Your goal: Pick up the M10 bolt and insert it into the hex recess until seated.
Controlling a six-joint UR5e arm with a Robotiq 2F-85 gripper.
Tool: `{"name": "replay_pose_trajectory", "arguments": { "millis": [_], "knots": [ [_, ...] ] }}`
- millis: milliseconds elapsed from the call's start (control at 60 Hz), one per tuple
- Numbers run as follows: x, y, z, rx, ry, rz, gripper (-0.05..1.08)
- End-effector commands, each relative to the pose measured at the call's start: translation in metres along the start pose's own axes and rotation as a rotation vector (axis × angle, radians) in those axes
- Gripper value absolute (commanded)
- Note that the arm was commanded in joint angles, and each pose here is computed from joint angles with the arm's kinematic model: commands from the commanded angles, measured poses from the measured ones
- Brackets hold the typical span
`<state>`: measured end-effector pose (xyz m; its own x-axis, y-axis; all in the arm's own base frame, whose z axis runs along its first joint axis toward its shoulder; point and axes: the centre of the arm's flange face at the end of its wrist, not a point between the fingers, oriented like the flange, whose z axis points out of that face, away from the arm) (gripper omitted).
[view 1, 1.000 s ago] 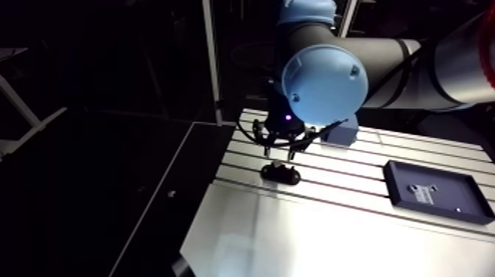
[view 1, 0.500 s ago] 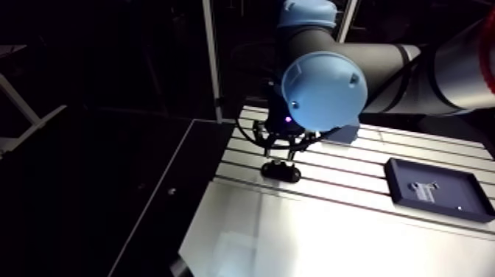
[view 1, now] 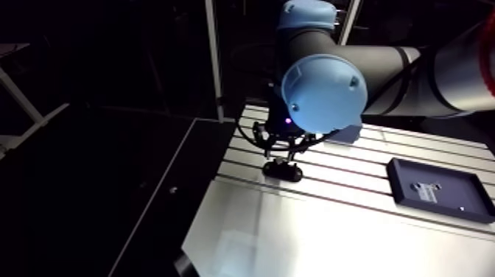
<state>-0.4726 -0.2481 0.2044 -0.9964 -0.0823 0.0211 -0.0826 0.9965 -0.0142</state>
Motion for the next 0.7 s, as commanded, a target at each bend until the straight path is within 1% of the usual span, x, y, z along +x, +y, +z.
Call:
{"name": "replay_pose_trajectory", "arguments": {
  "millis": [17,100,550,700],
  "knots": [
    [-0.0009,-0.0004,0.0007,-0.001,-0.002,-0.001,0.44],
    [-0.0009,-0.0004,0.0007,-0.001,-0.002,-0.001,0.44],
    [-0.0011,-0.0004,0.0008,-0.002,-0.003,-0.001,0.58],
    [-0.0010,-0.0004,0.0023,-0.002,-0.006,-0.003,0.61]
  ]
}}
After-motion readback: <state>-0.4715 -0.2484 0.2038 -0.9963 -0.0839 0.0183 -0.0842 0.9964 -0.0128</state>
